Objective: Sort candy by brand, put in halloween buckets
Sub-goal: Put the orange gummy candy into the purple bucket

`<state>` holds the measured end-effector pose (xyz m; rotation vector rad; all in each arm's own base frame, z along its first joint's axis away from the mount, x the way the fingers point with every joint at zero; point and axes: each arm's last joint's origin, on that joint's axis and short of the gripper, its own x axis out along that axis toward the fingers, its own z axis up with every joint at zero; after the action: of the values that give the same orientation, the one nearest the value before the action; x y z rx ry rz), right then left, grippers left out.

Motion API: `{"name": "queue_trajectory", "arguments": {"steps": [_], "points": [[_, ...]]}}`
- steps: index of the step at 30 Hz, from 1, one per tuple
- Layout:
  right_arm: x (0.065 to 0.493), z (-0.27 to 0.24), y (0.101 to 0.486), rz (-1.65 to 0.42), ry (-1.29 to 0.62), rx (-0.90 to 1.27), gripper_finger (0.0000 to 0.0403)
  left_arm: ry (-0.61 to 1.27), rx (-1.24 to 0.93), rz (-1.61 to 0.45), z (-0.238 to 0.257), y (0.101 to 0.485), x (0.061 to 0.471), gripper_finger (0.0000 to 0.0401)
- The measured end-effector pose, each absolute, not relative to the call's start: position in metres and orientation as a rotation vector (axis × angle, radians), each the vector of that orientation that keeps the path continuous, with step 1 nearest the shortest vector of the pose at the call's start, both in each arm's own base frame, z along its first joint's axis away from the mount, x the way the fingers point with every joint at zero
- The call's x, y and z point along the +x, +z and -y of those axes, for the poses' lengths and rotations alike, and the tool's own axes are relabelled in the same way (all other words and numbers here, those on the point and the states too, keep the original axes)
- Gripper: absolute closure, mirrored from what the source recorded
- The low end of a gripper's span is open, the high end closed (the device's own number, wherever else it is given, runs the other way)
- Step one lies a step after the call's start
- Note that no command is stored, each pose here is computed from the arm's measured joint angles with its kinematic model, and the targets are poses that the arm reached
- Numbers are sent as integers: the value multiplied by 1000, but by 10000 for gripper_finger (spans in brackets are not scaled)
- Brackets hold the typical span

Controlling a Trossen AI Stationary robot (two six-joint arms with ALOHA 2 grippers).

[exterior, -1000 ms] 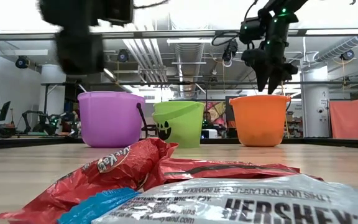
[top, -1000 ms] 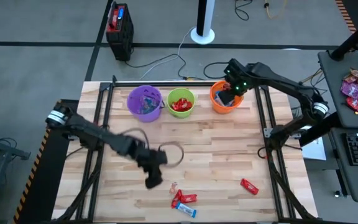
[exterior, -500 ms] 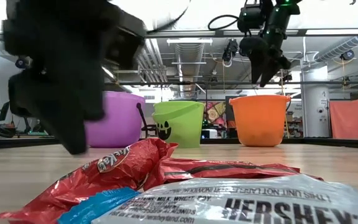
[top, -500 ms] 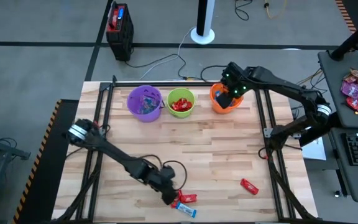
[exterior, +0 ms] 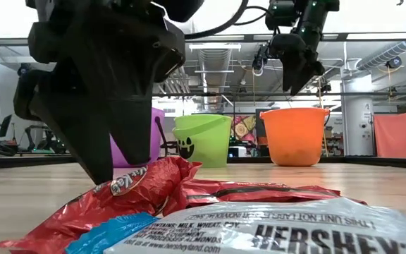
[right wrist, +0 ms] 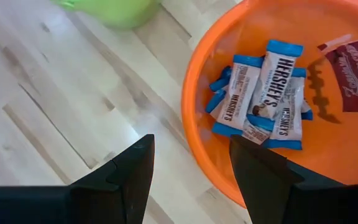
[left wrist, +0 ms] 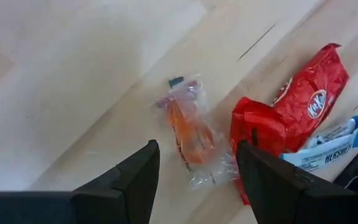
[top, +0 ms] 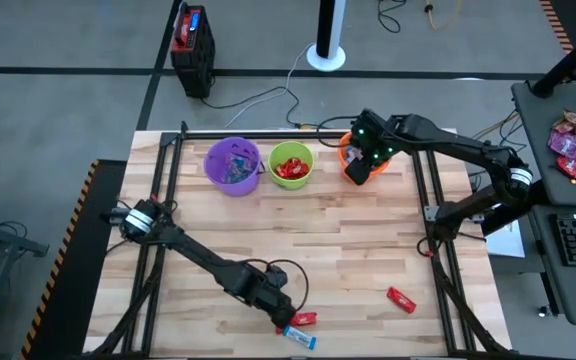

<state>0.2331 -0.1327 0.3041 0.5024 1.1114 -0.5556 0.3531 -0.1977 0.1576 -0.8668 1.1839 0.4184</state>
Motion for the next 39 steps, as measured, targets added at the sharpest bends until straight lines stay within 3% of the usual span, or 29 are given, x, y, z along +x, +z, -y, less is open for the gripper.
{"name": "queue_trajectory", "arguments": {"steps": [15, 19, 28, 35, 39], "points": [[235, 129, 304, -1116, -538, 485, 202, 447, -864, -1177, 190, 135, 341, 216], [235, 129, 304, -1114, -538, 484, 202, 485, -833, -1180, 188, 133, 339, 255], [235, 129, 304, -1117, -532, 475, 202, 520, -750, -1212, 182, 131, 334, 389], [234, 129, 304, -1131, -526, 469, 202, 456, -727, -1175, 181, 145, 334, 400], [234, 129, 303, -1136, -523, 466, 202, 375, -741, -1101, 181, 178, 330, 401]]}}
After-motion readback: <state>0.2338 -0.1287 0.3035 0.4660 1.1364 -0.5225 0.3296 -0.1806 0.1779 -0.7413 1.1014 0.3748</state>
